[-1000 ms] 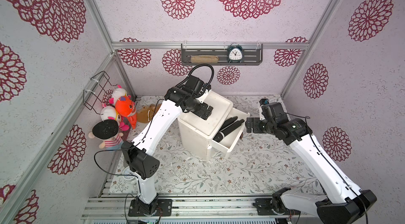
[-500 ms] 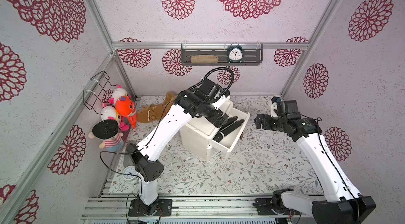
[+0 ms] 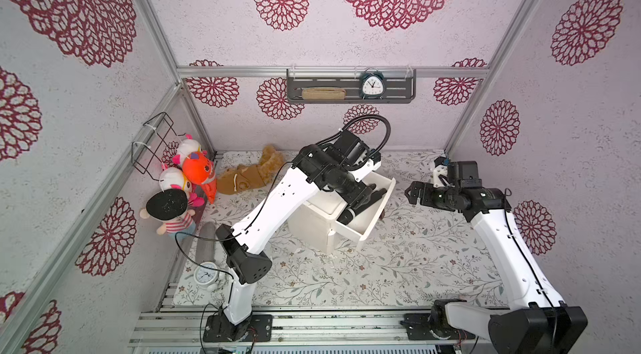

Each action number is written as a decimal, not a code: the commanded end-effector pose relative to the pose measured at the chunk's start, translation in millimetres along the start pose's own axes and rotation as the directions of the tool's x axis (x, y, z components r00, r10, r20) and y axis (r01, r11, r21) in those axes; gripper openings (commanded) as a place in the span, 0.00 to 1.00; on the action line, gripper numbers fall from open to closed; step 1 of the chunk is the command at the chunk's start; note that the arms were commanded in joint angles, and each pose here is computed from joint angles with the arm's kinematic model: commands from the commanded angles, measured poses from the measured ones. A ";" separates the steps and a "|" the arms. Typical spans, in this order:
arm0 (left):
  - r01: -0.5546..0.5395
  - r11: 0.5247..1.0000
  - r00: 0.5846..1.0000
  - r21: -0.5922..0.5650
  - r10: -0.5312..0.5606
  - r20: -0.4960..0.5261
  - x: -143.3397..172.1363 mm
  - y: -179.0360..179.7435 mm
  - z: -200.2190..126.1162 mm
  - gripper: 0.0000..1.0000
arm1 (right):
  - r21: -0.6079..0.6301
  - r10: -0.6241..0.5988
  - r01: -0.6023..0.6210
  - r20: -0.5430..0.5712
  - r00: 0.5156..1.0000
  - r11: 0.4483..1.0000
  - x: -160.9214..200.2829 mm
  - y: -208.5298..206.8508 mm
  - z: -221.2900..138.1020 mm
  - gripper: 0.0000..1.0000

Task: Take the microphone out of the drawer
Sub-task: Pick up the microphone from the drawer.

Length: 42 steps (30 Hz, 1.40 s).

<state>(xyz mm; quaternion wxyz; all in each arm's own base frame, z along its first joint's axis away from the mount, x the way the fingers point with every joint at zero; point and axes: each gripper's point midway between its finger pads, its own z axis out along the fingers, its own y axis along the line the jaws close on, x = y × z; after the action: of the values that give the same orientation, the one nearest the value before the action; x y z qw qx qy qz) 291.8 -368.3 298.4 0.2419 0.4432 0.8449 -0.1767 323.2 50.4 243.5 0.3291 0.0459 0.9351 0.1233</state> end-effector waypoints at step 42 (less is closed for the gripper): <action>-0.155 0.988 0.985 -0.016 0.153 -0.075 2.5 -5.3 68.1 0.47 | 0.101 0.004 -0.019 0.145 0.989 0.995 -11.2 -23.5 -3.5 0.99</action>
<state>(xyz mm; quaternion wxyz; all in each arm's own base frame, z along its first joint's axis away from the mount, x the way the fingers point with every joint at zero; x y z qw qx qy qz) 304.0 -397.6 247.6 0.2313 0.4953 0.8260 -0.1373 328.7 30.2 235.4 0.3705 0.0667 0.9231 0.0789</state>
